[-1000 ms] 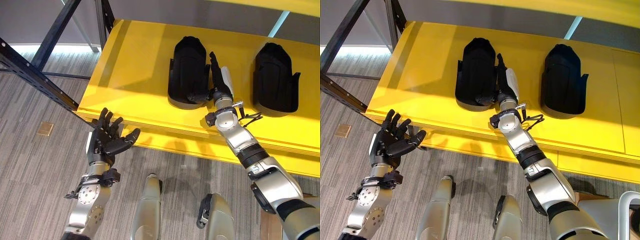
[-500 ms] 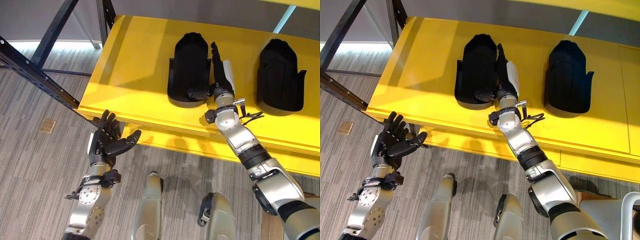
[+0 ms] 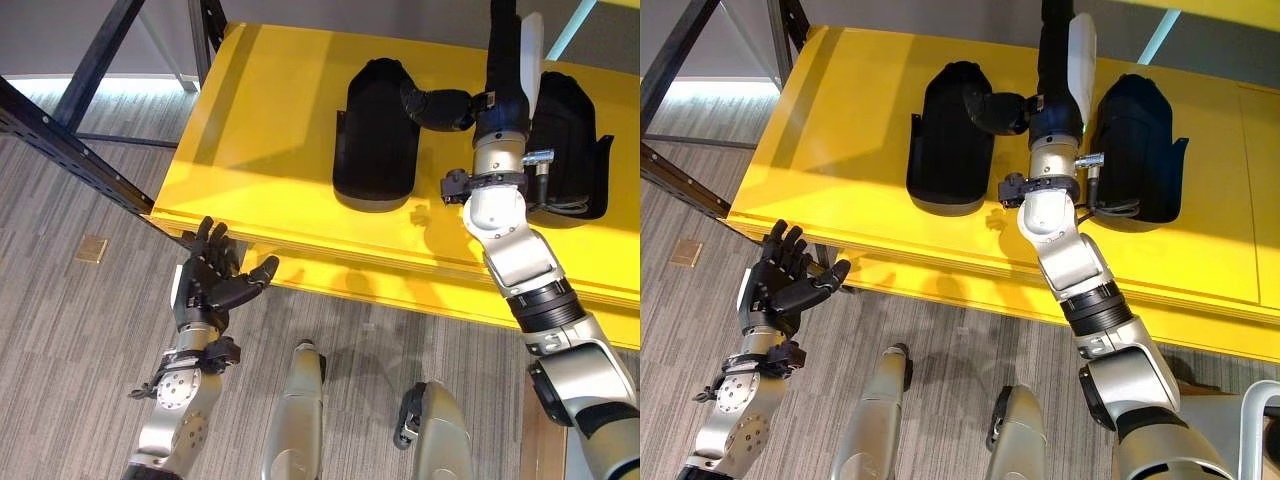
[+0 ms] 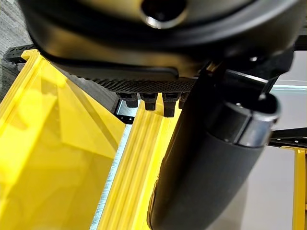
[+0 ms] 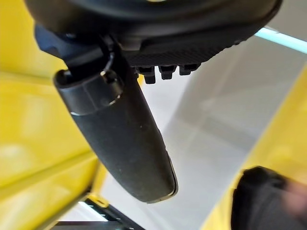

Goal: Move parts from the plastic box to the shelf.

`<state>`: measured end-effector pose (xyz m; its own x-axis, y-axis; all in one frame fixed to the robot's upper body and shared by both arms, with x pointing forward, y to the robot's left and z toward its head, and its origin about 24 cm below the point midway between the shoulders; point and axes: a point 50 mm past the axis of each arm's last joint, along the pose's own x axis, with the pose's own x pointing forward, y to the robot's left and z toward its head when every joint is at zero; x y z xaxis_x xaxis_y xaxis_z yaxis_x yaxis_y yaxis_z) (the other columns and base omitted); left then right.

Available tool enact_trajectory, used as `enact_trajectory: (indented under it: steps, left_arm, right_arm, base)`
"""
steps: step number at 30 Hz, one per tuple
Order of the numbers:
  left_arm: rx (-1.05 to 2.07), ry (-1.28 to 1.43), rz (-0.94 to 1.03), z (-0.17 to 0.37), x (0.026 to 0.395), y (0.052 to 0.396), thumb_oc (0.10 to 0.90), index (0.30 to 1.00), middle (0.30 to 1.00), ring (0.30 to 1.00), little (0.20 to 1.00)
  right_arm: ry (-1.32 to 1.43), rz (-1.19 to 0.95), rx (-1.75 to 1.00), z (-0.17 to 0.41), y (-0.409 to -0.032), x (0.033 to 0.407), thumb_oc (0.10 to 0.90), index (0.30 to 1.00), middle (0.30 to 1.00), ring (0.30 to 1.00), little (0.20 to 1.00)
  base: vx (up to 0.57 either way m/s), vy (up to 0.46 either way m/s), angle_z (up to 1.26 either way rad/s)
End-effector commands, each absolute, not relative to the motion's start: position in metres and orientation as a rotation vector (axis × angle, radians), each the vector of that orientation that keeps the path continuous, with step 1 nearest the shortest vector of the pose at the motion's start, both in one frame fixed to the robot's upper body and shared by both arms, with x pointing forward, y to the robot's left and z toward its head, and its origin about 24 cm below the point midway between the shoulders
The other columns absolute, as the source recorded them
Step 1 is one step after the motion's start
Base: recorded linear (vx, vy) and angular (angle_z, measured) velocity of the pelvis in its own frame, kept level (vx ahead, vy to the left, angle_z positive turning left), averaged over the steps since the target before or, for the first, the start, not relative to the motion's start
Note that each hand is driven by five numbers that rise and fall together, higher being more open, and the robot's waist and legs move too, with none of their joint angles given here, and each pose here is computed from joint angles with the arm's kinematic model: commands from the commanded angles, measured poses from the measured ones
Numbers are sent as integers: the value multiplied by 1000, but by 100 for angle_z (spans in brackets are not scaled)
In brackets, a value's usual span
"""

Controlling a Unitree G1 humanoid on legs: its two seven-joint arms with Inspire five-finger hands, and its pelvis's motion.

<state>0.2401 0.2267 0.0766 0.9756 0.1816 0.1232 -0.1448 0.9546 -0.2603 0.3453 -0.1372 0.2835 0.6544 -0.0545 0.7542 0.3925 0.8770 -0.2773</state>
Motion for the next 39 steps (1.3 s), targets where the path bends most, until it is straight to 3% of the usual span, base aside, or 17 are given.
enact_trajectory:
  steps: [1, 10, 27, 39]
  left_arm:
    - [-259, -151, 147, 79, 237, 222, 900, 1000, 1000, 1000, 1000]
    - [-222, -143, 200, 76, 233, 231, 900, 1000, 1000, 1000, 1000]
    - [-183, -126, 209, 70, 217, 237, 900, 1000, 1000, 1000, 1000]
    - [-163, -121, 194, 70, 215, 238, 900, 1000, 1000, 1000, 1000]
  right_arm:
    - [-1157, -266, -361, 337, -130, 308, 900, 1000, 1000, 1000, 1000]
    - [-1055, -56, -629, 295, -146, 290, 900, 1000, 1000, 1000, 1000]
    - [-827, 76, -704, 233, -214, 225, 900, 1000, 1000, 1000, 1000]
    - [-721, 172, -968, 225, -220, 222, 900, 1000, 1000, 1000, 1000]
  base:
    - [0, 0, 0]
    - [0, 0, 0]
    - [4, 0, -3]
    - [1, 0, 0]
